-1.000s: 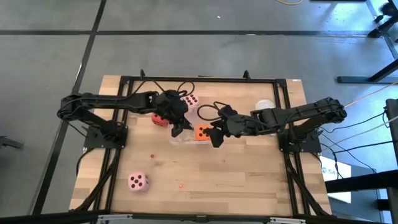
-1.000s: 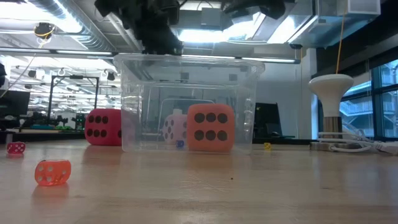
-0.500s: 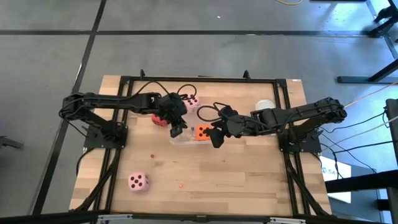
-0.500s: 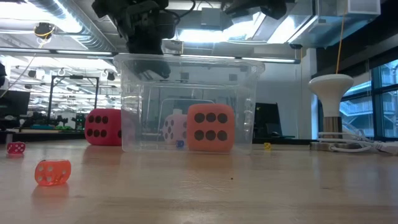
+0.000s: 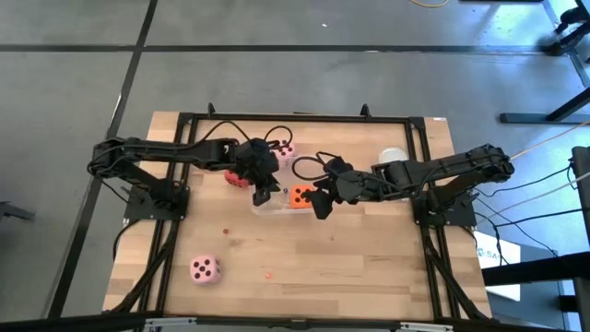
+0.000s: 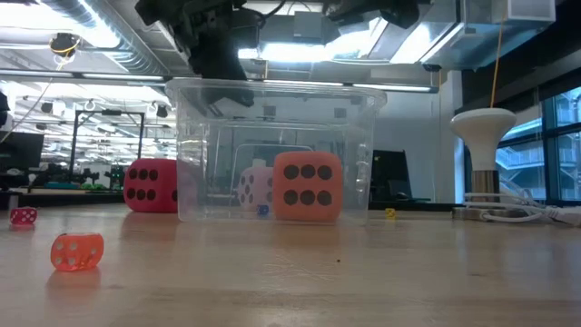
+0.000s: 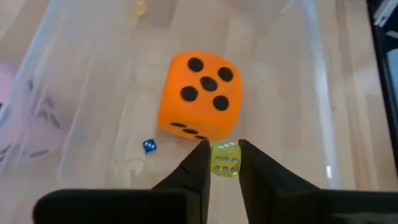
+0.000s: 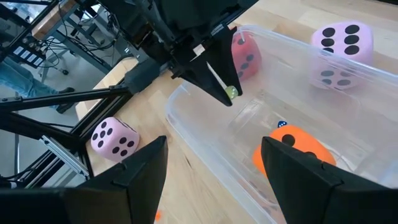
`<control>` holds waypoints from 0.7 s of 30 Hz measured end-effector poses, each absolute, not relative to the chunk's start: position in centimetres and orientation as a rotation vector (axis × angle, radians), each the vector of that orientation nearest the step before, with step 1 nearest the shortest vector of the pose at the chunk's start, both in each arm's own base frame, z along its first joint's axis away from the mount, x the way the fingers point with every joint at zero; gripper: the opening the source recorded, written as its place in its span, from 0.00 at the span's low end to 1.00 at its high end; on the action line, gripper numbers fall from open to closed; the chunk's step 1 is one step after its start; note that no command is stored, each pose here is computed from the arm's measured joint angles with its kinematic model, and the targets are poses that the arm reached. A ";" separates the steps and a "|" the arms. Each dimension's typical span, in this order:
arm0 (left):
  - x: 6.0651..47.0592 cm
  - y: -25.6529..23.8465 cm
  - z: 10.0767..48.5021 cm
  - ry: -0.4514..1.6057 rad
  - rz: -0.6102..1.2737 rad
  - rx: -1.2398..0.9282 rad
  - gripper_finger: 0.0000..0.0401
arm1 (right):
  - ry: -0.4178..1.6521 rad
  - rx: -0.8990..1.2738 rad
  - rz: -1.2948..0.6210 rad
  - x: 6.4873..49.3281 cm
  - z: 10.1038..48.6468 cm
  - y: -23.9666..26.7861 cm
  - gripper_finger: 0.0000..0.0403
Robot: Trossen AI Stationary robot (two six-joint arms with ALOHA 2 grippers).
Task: Pick & Place Dice
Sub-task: Put the small green dice into the transparent bin, then put the bottom large pink dice into the transparent bin
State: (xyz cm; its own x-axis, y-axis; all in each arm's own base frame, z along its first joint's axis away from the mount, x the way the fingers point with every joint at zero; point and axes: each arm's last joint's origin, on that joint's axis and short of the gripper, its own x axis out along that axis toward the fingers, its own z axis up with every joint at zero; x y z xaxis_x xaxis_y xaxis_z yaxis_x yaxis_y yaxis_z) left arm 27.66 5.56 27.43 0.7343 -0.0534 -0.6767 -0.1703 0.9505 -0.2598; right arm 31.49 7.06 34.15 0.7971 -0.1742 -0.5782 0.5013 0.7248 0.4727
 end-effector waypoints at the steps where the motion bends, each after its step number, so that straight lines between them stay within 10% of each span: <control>1: 27.7 5.4 27.5 0.741 0.053 -0.310 0.16 | 0.533 0.660 -0.392 31.5 34.1 7.1 0.64; 21: 26.9 5.2 29.8 0.687 0.084 -0.358 0.48 | 0.547 0.656 -0.409 31.4 34.0 7.0 0.64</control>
State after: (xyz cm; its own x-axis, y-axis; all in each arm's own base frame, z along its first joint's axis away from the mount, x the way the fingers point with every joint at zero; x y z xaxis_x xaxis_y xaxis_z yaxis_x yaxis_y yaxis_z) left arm 26.91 5.18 29.81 0.7727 -0.0415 -0.6334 -0.1923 0.9357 -0.2958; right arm 31.35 7.00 34.00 0.7837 -0.1838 -0.5934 0.5166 0.7232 0.4583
